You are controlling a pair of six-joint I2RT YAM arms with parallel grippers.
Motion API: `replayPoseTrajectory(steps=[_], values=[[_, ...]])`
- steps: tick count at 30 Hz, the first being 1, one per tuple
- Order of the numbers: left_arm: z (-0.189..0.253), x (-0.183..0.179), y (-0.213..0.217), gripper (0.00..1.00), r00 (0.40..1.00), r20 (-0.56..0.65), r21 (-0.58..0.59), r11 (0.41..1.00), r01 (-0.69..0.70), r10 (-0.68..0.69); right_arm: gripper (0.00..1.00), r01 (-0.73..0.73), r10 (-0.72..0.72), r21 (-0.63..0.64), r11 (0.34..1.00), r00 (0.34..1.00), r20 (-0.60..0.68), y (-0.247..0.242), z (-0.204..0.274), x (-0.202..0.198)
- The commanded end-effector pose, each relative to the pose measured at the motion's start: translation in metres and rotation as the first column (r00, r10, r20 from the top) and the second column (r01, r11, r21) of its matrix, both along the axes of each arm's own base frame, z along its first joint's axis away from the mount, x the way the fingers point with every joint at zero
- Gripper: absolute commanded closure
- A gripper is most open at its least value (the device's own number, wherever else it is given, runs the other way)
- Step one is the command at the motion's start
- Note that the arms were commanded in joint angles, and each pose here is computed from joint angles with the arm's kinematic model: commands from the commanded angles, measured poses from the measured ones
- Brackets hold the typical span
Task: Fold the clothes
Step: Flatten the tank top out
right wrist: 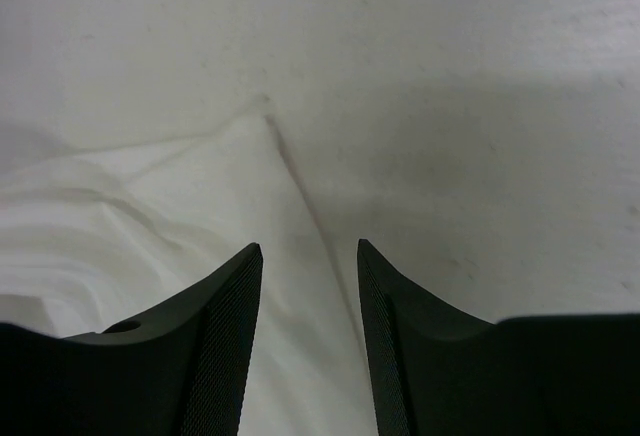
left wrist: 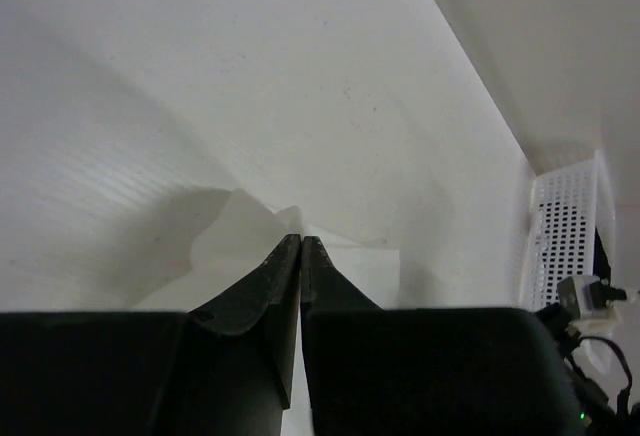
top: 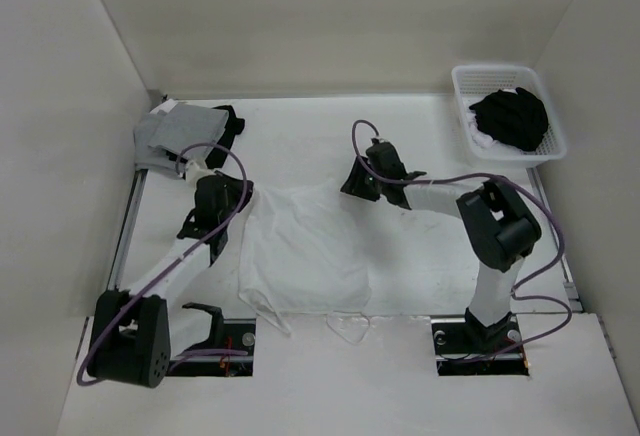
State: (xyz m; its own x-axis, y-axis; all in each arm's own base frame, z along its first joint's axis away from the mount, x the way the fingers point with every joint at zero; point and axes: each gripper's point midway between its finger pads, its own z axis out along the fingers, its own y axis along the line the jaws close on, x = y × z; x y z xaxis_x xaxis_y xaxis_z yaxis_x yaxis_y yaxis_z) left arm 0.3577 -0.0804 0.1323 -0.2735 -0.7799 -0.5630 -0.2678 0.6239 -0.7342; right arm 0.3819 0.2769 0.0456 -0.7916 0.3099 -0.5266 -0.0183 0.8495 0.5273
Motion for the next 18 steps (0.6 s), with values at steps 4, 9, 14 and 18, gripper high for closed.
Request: replayPoseTrajectory(steps=[4,9,14,18], values=[[-0.006,-0.040,0.022,0.98,0.999,0.000,-0.022,0.998,-0.054,0.054,0.53,-0.042,0.044,0.056,0.998,0.998,-0.034,0.031,0.006,0.024],[0.014,-0.043,0.016,0.98,0.999,0.052,-0.029,1.000,-0.003,0.005,0.79,-0.051,0.057,0.073,0.996,0.996,-0.071,0.048,0.002,0.028],[0.035,-0.026,0.013,0.98,0.994,0.108,-0.071,0.997,-0.016,0.024,1.00,-0.015,0.009,0.118,0.993,0.999,0.052,0.049,0.053,0.045],[0.083,0.016,-0.006,0.99,0.978,0.209,-0.137,0.991,0.001,0.028,1.00,0.004,-0.052,0.192,0.981,0.968,0.247,0.030,0.157,0.072]])
